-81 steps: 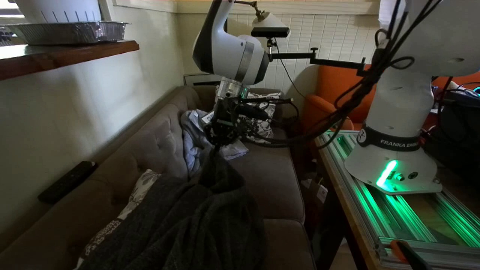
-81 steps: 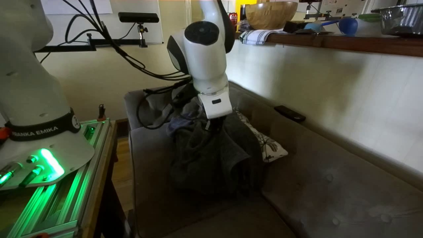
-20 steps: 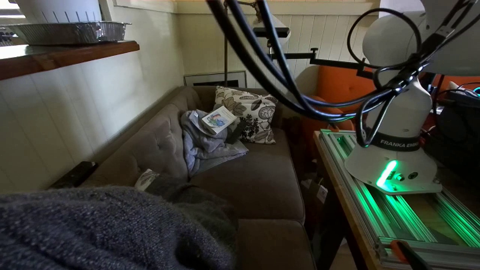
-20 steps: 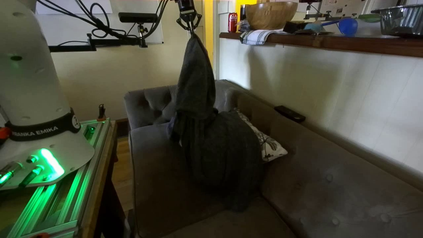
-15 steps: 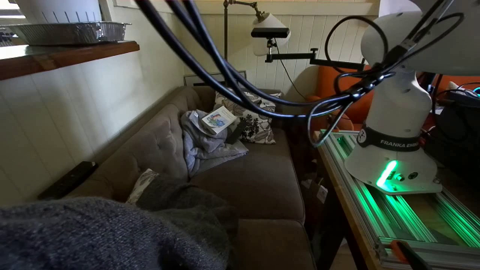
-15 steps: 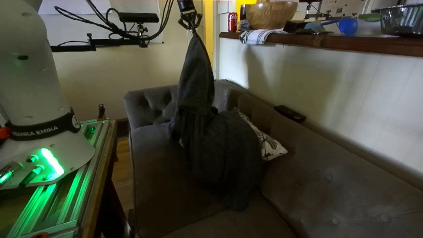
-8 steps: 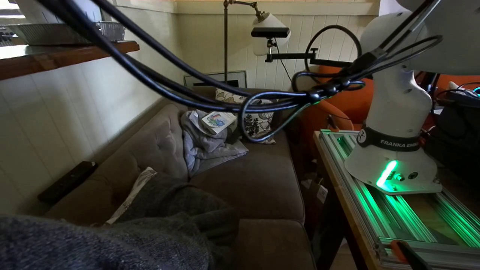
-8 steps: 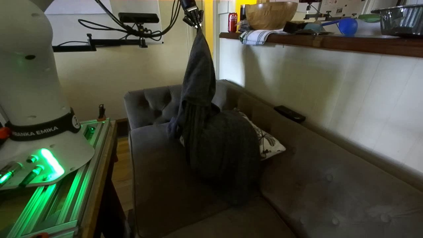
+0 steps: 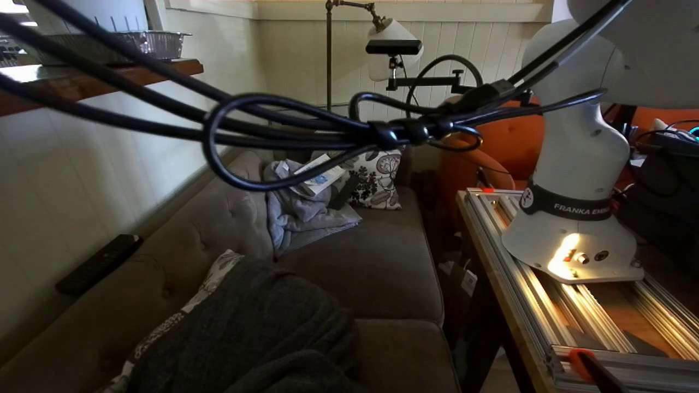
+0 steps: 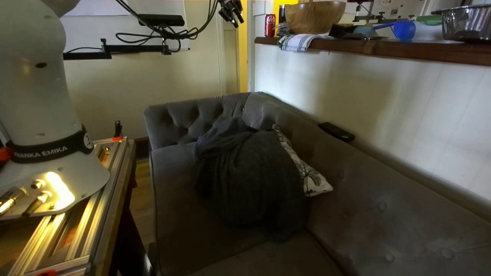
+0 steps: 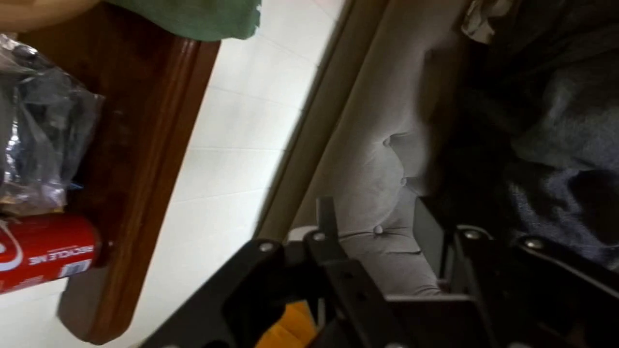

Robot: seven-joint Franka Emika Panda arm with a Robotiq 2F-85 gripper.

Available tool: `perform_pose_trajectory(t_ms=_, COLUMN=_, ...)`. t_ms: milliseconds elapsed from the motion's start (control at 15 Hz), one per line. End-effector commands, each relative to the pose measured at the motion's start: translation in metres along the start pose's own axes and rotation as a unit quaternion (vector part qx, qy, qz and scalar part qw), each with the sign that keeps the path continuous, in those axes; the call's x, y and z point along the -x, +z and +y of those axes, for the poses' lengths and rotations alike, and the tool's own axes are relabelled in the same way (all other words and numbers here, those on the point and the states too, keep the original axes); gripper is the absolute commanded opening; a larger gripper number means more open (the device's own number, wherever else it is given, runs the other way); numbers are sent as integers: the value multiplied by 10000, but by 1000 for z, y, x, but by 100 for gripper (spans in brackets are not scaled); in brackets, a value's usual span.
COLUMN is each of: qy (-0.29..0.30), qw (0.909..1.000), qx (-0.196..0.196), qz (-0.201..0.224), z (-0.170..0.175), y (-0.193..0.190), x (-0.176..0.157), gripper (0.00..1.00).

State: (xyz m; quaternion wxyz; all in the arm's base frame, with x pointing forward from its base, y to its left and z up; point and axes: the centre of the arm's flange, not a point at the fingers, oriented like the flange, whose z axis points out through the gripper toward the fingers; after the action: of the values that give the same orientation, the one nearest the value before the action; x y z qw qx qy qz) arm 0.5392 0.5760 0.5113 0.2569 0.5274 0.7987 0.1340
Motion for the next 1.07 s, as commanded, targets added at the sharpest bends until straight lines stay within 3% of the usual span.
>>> perform_pose_trajectory(t_ms=0, qy=767, qw=9967, qx=-258, qz=-34, z=60, y=0, x=21, gripper=79)
perform_pose_trajectory(t_ms=200, qy=1437, qw=9866, qx=-774, qz=42, z=18, y=14, x=66, gripper=99)
perform_pose_trajectory(t_ms=533, qy=2593, qw=9552, qx=-1419, qz=124, z=-44, y=48, x=105, gripper=100)
perform_pose_trajectory(t_ms=800, qy=3606, qw=9171, qx=-1699, qz=55, z=-70, y=74, x=122, gripper=100)
perform_pose_trajectory(t_ms=867, qy=3183, qw=9344, qx=-1602, qz=-45, z=-1, y=81, x=102, gripper=100)
perform_pose_trajectory(t_ms=1000, qy=3439, qw=9242, qx=-1660, qz=-78, z=-4, y=91, x=107, gripper=100)
